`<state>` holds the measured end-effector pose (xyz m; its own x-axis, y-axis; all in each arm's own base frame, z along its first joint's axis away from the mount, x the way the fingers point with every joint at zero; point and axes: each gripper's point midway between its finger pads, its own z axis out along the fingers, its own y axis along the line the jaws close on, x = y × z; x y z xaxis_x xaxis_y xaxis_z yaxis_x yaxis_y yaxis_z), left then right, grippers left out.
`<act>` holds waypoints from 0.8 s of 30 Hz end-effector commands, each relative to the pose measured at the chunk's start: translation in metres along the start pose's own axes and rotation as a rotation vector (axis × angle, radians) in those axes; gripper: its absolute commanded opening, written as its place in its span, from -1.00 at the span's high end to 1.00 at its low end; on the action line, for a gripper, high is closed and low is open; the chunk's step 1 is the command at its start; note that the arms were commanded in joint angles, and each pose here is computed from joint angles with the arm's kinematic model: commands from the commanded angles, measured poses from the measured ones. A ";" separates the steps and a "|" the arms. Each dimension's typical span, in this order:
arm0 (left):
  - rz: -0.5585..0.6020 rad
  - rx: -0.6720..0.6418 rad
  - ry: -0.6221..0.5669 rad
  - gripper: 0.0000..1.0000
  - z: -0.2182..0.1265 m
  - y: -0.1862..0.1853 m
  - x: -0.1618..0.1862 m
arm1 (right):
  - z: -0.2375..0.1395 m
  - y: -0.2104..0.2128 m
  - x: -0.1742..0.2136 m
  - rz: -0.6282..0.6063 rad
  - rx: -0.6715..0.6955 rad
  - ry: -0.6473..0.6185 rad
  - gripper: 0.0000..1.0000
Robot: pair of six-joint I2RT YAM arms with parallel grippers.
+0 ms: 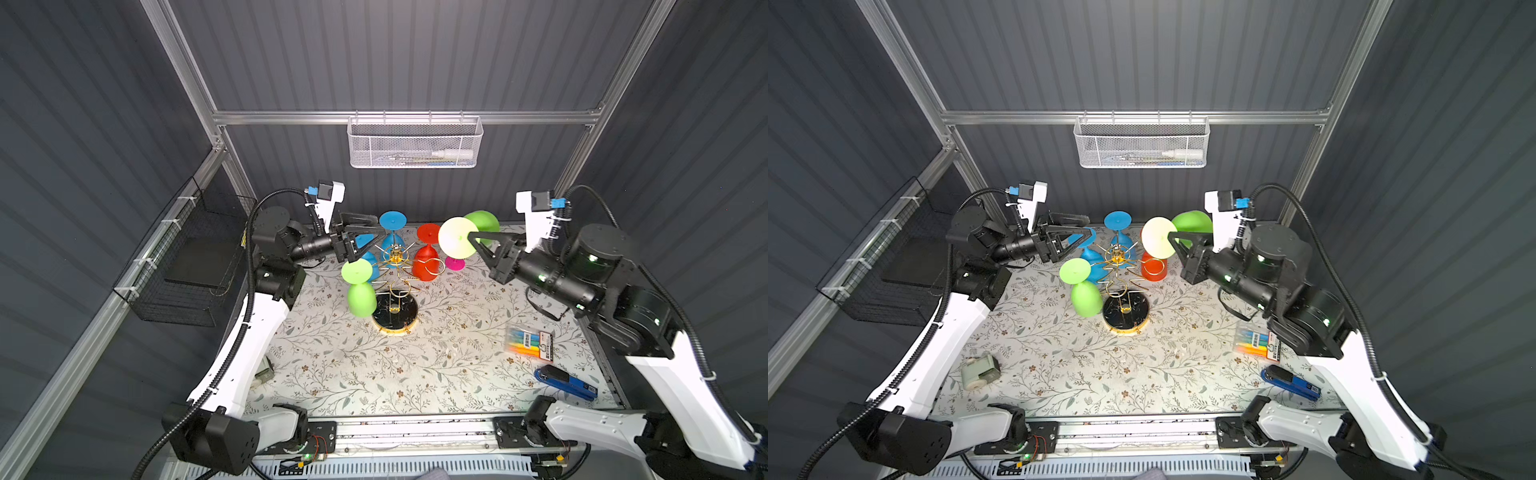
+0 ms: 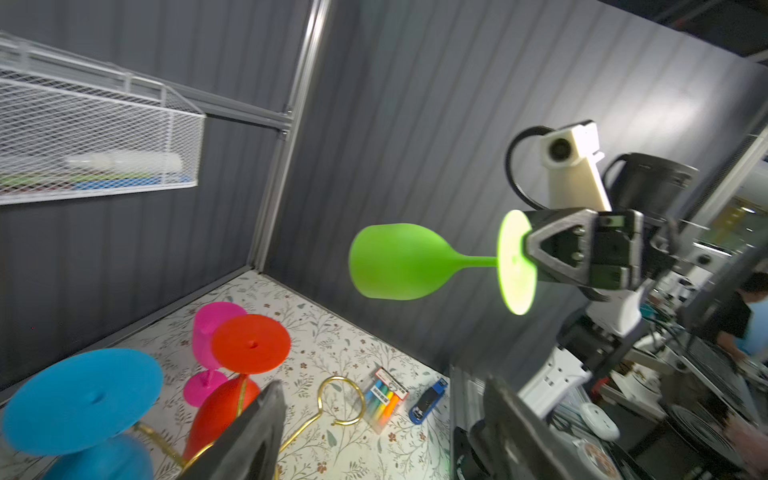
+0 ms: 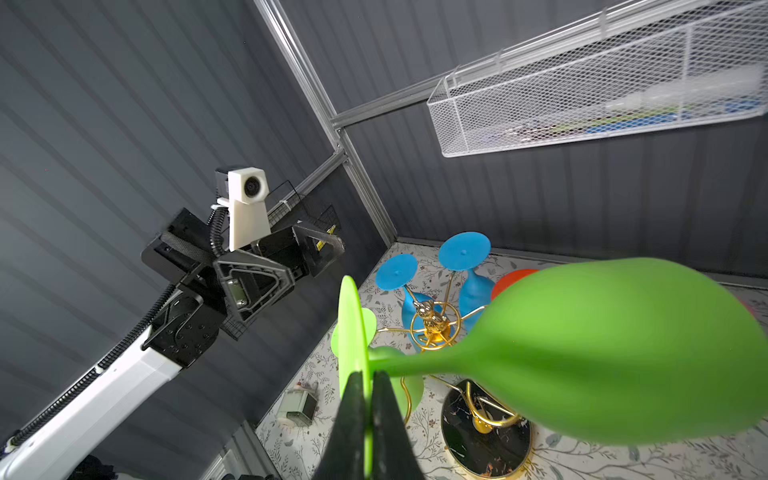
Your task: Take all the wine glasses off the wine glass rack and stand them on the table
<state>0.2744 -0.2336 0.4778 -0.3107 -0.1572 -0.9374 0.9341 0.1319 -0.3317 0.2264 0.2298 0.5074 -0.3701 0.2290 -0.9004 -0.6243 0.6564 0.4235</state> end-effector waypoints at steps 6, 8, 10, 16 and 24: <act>0.052 0.238 0.080 -0.49 0.009 -0.049 -0.004 | 0.030 0.024 -0.014 -0.095 -0.138 0.013 1.00; 0.041 0.244 0.087 -0.49 0.012 -0.047 -0.001 | 0.033 0.028 -0.015 -0.092 -0.163 0.014 1.00; 0.059 0.253 0.082 -0.49 0.015 -0.051 -0.008 | 0.037 0.032 -0.015 -0.090 -0.188 0.016 1.00; 0.047 0.263 0.088 -0.49 0.022 -0.047 -0.006 | 0.047 0.039 -0.012 -0.080 -0.244 0.026 1.00; 0.045 0.300 0.104 -0.40 0.030 -0.053 -0.003 | 0.063 0.045 -0.006 -0.058 -0.293 0.049 1.00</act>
<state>0.2423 -0.2684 0.4878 -0.3132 -0.0571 -0.9480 0.9446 -0.1218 -0.3048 0.2500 0.2960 0.5095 -0.3791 0.1354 -0.9154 -0.7744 0.4952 0.3939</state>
